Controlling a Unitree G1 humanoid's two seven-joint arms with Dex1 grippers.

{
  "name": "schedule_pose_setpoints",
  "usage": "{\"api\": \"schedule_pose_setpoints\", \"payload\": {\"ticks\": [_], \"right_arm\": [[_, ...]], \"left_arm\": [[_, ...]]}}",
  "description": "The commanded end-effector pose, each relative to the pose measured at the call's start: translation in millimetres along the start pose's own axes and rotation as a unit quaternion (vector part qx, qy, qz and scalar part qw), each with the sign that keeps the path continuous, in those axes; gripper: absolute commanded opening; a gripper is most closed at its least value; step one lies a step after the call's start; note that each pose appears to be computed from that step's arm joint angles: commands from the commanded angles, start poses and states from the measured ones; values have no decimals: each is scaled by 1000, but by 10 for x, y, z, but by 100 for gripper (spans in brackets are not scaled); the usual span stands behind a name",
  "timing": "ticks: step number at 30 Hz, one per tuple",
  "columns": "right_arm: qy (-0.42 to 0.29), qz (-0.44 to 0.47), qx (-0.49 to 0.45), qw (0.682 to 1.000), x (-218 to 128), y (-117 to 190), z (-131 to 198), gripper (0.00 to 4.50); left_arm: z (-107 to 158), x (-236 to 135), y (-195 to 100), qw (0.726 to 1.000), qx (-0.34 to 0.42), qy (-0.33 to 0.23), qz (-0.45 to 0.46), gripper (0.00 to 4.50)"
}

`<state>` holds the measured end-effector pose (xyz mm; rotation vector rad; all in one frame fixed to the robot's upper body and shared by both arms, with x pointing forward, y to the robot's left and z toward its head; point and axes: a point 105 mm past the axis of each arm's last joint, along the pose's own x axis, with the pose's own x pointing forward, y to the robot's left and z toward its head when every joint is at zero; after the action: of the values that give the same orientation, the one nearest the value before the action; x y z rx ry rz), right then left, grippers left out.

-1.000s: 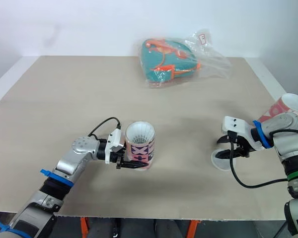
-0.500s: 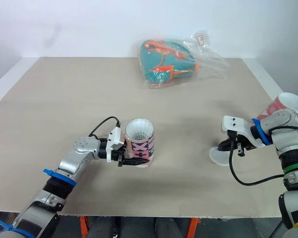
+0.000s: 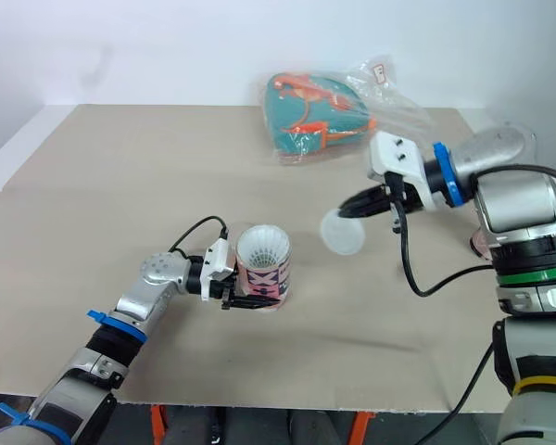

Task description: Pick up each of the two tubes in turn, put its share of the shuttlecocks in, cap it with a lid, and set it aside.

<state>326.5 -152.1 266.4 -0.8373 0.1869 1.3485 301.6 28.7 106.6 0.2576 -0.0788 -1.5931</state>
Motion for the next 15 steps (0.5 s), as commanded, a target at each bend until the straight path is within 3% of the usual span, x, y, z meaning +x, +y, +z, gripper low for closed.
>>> {"api": "schedule_pose_setpoints", "payload": {"ticks": [1, 5, 15], "right_arm": [[-86, 6, -61, 994, -128, -61, 621, 8], [-125, 58, -103, 985, 62, 19, 926, 8], [-60, 123, -200, 970, 468, 174, 906, 8]], "left_arm": [[-44, 4, 12, 1000, -2, 11, -6, 257], [-55, 23, 10, 1000, -8, 11, -14, 257], [-114, 8, -37, 999, -27, 26, -31, 257]]}}
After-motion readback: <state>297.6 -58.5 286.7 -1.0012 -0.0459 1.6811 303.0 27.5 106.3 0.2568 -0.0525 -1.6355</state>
